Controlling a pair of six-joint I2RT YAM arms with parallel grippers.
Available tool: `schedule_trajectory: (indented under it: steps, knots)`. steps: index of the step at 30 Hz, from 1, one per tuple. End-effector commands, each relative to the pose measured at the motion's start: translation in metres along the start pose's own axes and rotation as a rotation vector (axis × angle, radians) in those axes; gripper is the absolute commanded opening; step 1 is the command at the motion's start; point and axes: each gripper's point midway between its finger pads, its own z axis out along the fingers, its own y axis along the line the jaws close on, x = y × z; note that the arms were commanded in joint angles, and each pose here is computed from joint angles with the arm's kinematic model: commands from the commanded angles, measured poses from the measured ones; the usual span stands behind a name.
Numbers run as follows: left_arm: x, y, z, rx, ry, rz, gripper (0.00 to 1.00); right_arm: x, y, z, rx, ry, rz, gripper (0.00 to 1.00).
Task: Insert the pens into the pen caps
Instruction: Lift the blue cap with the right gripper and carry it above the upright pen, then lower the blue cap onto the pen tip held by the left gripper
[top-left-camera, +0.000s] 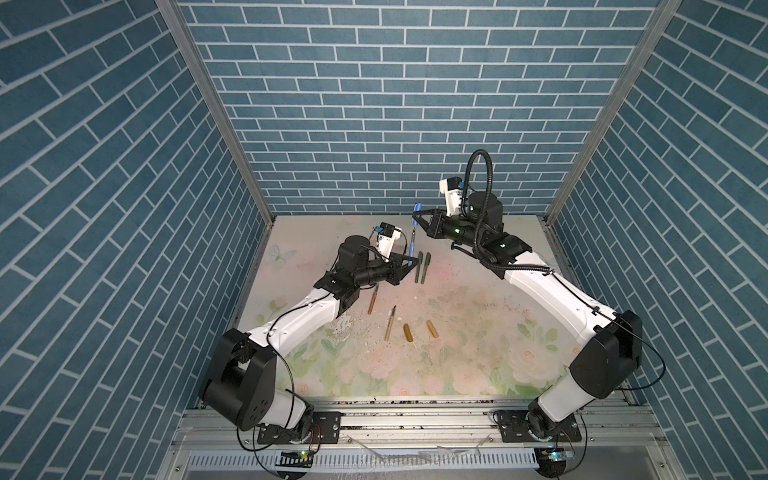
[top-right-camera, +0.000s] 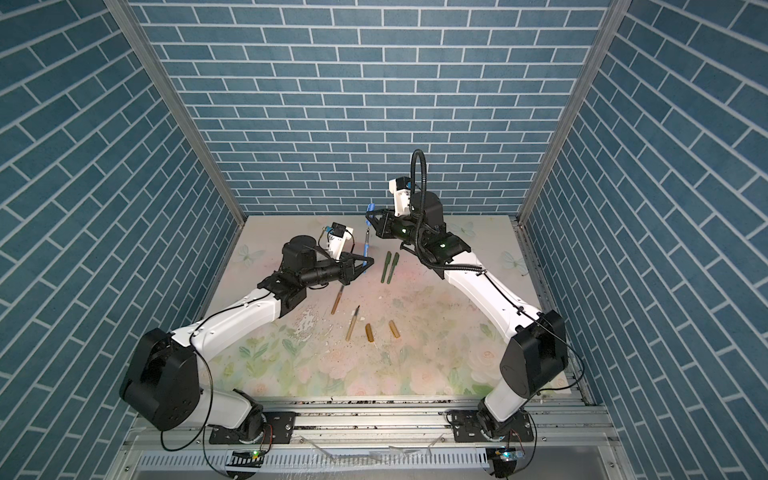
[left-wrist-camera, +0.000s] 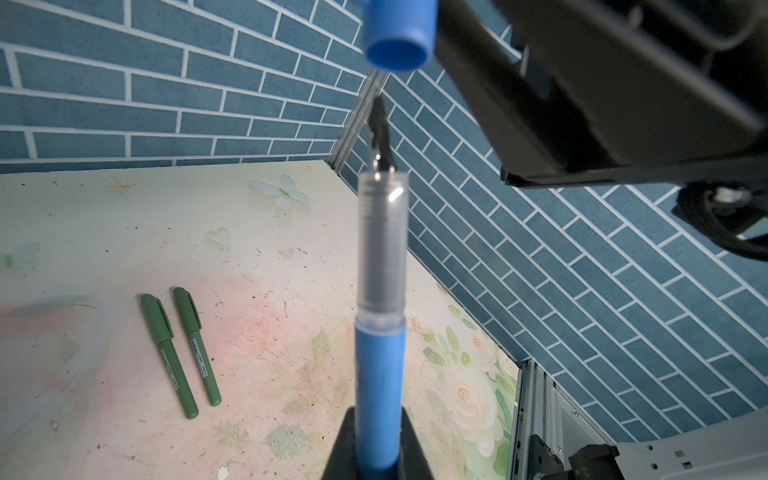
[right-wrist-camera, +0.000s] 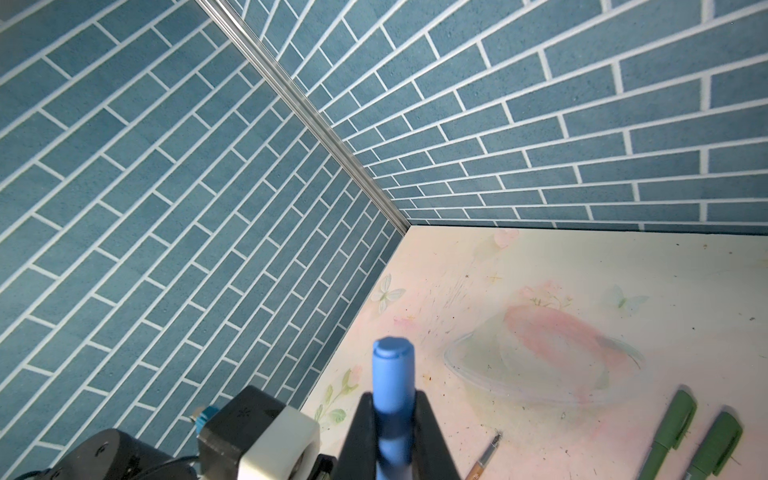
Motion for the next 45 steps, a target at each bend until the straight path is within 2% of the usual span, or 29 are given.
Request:
schedule_trajectory:
  steps: [1, 24, 45]
  knots:
    - [-0.007, -0.009, 0.001, 0.023, -0.008, 0.022, 0.00, 0.005, 0.002, 0.003, -0.020, 0.013, 0.022, 0.06]
    - [-0.007, -0.005, 0.001, 0.005, -0.010, 0.015, 0.00, 0.034, 0.000, -0.002, -0.034, 0.092, 0.064, 0.05]
    - [-0.005, -0.001, 0.003, -0.006, -0.012, 0.002, 0.00, 0.044, 0.011, -0.014, -0.075, 0.081, 0.061, 0.07]
